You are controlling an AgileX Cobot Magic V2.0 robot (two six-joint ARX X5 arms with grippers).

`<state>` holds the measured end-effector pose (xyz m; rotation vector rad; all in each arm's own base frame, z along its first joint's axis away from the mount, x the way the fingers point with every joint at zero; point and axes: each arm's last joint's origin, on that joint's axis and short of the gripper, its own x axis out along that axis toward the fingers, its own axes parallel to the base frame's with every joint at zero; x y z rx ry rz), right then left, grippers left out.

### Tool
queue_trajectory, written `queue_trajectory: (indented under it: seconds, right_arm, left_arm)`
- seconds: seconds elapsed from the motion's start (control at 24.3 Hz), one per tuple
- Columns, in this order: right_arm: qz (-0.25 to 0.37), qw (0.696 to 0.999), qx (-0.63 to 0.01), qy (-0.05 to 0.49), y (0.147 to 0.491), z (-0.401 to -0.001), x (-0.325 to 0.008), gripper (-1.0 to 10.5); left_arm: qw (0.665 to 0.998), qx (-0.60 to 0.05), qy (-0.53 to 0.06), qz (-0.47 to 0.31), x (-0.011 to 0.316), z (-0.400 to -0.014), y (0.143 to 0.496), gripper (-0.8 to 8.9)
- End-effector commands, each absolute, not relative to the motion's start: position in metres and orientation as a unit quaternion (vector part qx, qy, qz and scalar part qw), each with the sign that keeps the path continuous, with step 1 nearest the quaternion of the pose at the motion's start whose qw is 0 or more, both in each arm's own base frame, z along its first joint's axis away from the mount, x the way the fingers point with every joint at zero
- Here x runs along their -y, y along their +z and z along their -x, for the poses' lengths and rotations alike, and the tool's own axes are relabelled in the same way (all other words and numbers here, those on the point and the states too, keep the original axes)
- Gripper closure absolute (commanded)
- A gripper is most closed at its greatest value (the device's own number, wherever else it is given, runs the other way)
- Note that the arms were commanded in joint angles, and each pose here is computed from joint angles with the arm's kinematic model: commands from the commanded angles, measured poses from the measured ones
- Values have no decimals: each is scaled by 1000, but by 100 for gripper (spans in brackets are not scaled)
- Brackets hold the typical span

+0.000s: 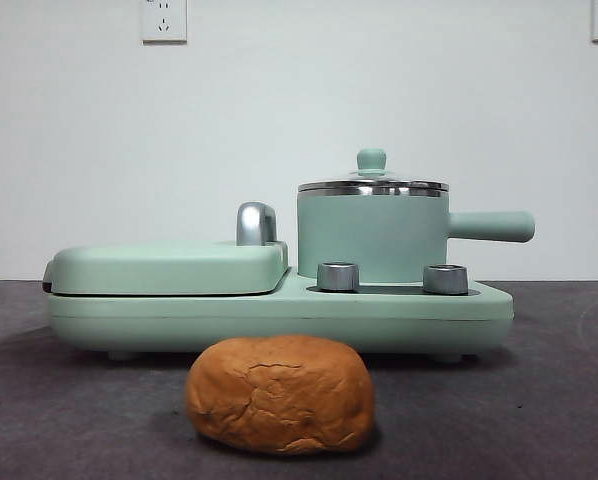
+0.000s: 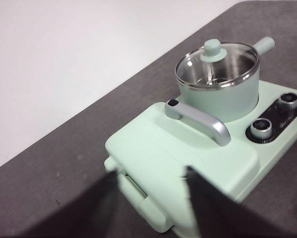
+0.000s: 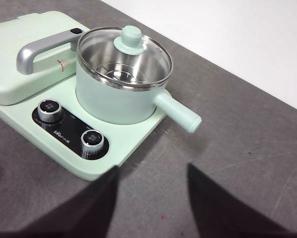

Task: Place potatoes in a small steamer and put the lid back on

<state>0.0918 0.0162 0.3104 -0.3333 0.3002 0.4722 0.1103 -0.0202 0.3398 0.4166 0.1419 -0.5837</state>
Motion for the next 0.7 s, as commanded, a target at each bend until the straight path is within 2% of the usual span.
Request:
queue_trajectory:
  seconds: [0.04, 0.37, 0.7]
  right_arm:
    - [170, 949, -129, 230, 318, -92, -17, 673]
    - [159, 953, -125, 227, 319, -93, -17, 674]
    - [133, 958, -124, 223, 321, -93, -17, 674]
  left_arm:
    - [938, -56, -285, -190, 21, -110, 348, 470]
    - [936, -47, -313, -156, 32, -133, 350, 477]
    - [927, -42, -354, -117, 70, -184, 342, 512]
